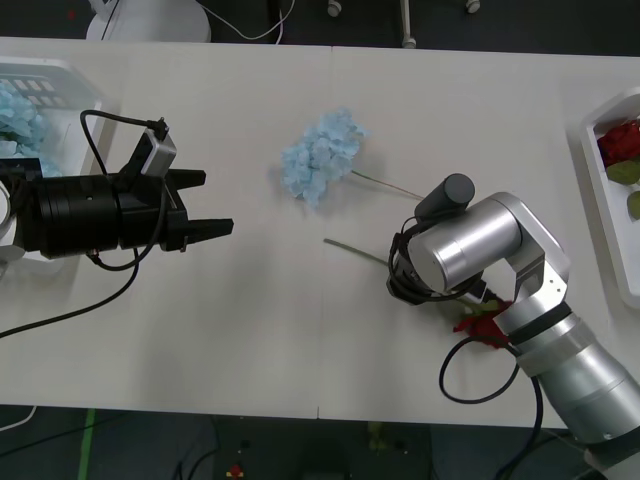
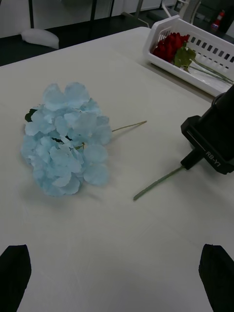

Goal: Put the red flowers into the right box and the blue flowers into the left box

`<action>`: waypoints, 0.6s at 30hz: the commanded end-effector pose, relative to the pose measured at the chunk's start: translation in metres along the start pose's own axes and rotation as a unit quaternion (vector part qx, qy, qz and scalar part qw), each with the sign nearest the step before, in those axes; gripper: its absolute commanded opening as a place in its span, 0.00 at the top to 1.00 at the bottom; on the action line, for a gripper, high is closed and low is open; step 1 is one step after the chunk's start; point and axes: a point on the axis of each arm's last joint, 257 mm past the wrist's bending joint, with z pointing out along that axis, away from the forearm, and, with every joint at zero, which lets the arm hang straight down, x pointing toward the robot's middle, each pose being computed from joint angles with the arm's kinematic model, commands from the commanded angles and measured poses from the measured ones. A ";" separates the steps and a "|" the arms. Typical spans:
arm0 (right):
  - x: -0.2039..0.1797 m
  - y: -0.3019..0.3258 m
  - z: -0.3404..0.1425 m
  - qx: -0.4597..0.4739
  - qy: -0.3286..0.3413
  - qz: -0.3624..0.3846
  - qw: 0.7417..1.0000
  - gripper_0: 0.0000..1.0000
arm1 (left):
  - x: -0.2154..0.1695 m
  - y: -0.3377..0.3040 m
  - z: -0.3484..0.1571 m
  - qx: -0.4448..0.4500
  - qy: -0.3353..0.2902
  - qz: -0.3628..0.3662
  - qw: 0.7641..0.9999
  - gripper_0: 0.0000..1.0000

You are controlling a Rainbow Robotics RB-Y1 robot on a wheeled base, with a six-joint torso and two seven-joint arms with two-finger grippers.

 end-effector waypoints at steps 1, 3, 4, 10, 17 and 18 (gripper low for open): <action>0.005 0.034 -0.020 -0.019 -0.010 -0.131 0.991 1.00 | 0.014 0.001 -0.008 -0.002 0.018 0.005 1.000 0.00; 0.008 0.036 -0.026 -0.013 -0.014 -0.194 0.981 1.00 | 0.014 0.001 -0.008 -0.002 0.018 0.005 1.000 0.00; 0.009 0.040 -0.030 -0.016 -0.018 -0.220 0.975 1.00 | 0.014 0.000 -0.007 -0.001 0.019 0.005 1.000 0.00; 0.026 0.070 -0.061 -0.051 -0.045 -0.389 0.919 1.00 | 0.015 0.001 -0.008 -0.002 0.019 0.002 1.000 0.00; 0.024 0.148 -0.109 -0.091 -0.098 -0.576 0.806 1.00 | 0.015 0.001 -0.008 -0.002 0.019 0.003 1.000 0.00; 0.019 0.159 -0.116 -0.092 -0.104 -0.588 0.797 1.00 | 0.014 0.001 -0.008 -0.002 0.019 0.003 1.000 0.00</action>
